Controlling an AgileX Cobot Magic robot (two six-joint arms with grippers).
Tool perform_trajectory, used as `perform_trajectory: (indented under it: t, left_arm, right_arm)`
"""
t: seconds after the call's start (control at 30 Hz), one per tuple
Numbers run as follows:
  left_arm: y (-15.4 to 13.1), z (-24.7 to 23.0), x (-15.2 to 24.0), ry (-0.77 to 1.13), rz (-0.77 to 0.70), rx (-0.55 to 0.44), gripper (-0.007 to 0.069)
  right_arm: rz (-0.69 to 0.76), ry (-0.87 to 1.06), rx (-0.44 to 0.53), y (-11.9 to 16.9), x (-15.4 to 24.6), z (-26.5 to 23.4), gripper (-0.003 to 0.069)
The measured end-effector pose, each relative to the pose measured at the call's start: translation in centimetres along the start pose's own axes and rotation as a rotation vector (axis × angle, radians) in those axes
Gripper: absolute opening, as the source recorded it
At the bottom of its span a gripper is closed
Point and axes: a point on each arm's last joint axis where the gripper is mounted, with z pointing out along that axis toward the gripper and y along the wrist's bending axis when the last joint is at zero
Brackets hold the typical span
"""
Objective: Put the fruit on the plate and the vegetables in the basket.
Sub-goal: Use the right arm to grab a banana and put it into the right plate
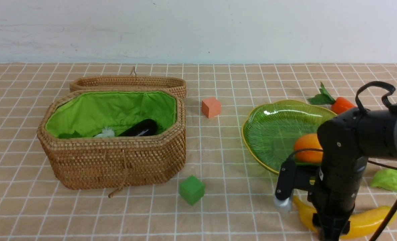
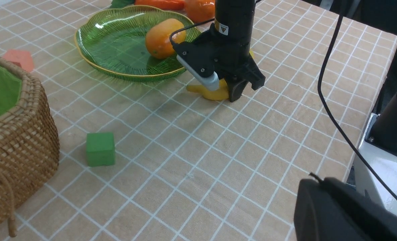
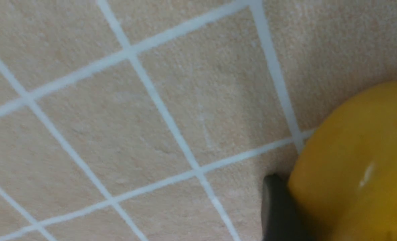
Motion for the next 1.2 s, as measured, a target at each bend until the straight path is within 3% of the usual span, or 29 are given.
perform_trajectory:
  t: [0.2, 0.33, 0.4, 0.47, 0.63, 0.93, 1.2]
  left_arm:
    - [0.0, 0.0, -0.2, -0.020, -0.006, -0.002, -0.0013]
    - [0.2, 0.0, -0.6, -0.069, -0.008, -0.019, -0.0013]
    - [0.2, 0.0, -0.7, -0.074, -0.008, -0.021, -0.0013]
    - [0.2, 0.0, -0.7, -0.078, -0.008, -0.023, -0.0013]
    - [0.3, -0.1, -1.0, -0.109, -0.006, -0.035, -0.0013]
    - [0.6, -0.2, -1.8, -0.199, -0.012, -0.065, -0.0013]
    - [0.7, -0.3, -2.1, -0.232, -0.014, -0.077, -0.0013]
  right_arm:
    - [0.217, -0.267, 0.021, 1.1, -3.1, -7.7, 0.0320]
    - [0.631, -0.578, 0.110, -3.2, -5.0, -12.5, 0.0320]
    - [0.713, -0.627, 0.110, -4.3, -5.2, -13.0, 0.0320]
    - [0.940, -0.707, 0.087, -7.9, -5.4, -12.5, 0.0320]
    - [1.228, -0.742, -0.015, -13.4, -5.6, -9.6, 0.0320]
    - [1.336, -0.740, -0.090, -16.2, -5.9, -6.3, 0.0338]
    - [1.289, -0.722, -0.089, -15.5, -5.2, -8.1, 0.0572]
